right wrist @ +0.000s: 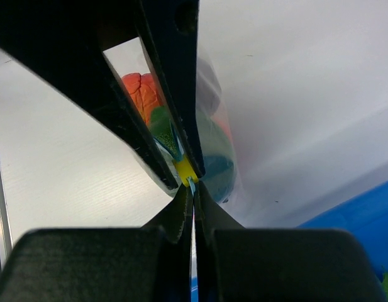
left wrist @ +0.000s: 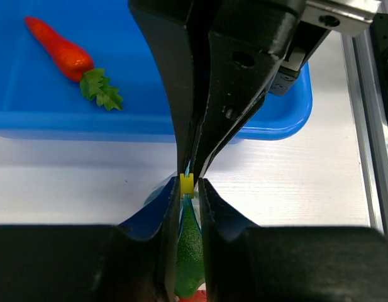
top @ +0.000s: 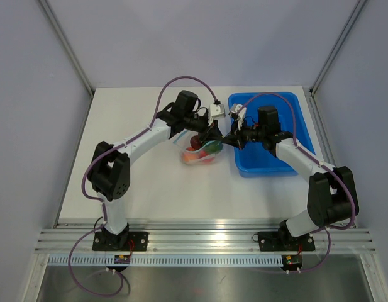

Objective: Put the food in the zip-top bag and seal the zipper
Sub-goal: Zip the zipper food storage bag at the center of the board.

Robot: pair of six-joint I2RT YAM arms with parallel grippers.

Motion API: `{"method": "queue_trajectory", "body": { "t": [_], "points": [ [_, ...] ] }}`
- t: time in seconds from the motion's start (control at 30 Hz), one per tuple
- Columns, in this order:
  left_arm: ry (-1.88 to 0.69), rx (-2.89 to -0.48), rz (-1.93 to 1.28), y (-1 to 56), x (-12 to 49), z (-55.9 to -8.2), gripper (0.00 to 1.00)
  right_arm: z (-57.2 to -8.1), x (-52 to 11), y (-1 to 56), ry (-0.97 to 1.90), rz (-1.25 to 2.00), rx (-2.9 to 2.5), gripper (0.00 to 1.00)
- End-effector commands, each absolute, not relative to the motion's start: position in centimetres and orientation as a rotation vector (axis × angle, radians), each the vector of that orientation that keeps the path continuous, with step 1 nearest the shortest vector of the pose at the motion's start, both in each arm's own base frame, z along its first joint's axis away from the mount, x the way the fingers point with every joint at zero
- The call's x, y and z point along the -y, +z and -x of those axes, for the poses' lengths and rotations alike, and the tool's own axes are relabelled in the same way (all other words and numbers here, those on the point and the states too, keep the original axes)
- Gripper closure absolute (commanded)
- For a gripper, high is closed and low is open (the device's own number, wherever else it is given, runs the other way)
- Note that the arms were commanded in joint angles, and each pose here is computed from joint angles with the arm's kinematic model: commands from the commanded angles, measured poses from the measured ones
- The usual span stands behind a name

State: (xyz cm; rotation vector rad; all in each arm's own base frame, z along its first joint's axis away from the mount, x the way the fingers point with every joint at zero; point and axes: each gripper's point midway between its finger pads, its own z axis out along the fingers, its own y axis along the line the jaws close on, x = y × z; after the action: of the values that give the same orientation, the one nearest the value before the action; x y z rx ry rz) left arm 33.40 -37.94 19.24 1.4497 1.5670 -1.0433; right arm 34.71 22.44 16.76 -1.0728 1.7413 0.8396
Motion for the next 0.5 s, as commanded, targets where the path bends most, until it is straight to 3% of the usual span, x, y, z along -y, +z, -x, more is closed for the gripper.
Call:
{"method": "queue_trajectory", "body": {
  "t": [0.0, 0.1, 0.47],
  "points": [
    [-1.058, -1.512, -1.445, 20.2, 38.4, -33.6, 0.90, -35.8, -22.5, 18.8, 0.811, 1.073, -1.666, 1.00],
    [-1.062, -1.507, -1.451, 20.3, 38.4, -33.5, 1.00, -35.9, -22.5, 18.9, 0.810, 1.067, -1.663, 1.00],
    [-1.118, -1.620, -1.461, 18.9, 35.0, -33.1, 1.00, -38.0, -21.4, 20.0, 0.732, 0.919, -1.643, 1.00]
  ]
}}
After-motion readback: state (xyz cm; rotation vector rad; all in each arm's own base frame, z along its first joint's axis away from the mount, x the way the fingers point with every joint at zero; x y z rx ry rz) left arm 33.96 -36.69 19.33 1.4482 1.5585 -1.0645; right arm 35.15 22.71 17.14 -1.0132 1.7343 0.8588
